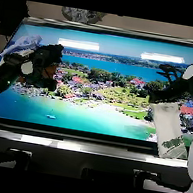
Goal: Fold the shirts.
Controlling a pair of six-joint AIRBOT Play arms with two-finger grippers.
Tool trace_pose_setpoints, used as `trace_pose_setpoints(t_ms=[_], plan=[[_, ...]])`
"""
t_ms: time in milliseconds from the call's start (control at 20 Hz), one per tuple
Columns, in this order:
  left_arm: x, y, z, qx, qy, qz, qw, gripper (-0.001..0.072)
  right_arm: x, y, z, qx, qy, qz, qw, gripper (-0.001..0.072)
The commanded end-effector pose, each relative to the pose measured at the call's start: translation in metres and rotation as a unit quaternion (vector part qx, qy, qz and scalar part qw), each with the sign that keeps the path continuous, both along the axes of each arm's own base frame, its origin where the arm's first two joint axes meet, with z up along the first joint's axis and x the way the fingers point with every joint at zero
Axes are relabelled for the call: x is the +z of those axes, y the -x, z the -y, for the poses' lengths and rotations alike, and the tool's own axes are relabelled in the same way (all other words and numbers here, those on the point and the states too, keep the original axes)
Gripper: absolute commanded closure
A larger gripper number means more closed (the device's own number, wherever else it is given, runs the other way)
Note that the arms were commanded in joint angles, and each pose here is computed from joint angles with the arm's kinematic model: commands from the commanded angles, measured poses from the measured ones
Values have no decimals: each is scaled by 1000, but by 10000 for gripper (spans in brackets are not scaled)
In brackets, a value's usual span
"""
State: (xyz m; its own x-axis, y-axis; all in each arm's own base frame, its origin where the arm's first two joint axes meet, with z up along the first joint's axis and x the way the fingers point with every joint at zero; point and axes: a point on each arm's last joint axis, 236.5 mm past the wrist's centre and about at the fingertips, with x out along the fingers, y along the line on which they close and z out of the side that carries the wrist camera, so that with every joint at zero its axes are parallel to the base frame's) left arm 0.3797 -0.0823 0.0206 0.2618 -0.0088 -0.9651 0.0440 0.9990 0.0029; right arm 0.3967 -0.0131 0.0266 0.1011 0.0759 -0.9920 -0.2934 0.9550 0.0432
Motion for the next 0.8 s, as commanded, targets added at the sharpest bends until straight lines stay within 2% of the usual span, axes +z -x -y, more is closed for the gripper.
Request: trace_pose_setpoints(t_ms=[0,300,400,450,500,600,650,750], plan=[[0,-2,0,0,1,4,1000,93,1,-10,1,-2,1,21,1000,42],[7,-44,12,-6,23,87,996,94,8,-43,10,-7,19,91,996,40],[21,-70,13,-9,30,146,989,62,8,-43,10,3,21,91,996,40],[30,-87,3,6,34,171,985,-13,7,-42,10,9,21,92,996,40],[36,-103,-19,43,35,172,984,-13,7,-42,9,15,21,91,996,40],[34,-121,-83,169,64,128,975,-13,7,-40,8,18,21,88,996,41],[26,-122,-111,231,99,91,964,-13,7,-39,8,20,21,84,996,42],[-2,-114,-152,334,204,16,920,-13,6,-35,8,22,19,76,997,42]])
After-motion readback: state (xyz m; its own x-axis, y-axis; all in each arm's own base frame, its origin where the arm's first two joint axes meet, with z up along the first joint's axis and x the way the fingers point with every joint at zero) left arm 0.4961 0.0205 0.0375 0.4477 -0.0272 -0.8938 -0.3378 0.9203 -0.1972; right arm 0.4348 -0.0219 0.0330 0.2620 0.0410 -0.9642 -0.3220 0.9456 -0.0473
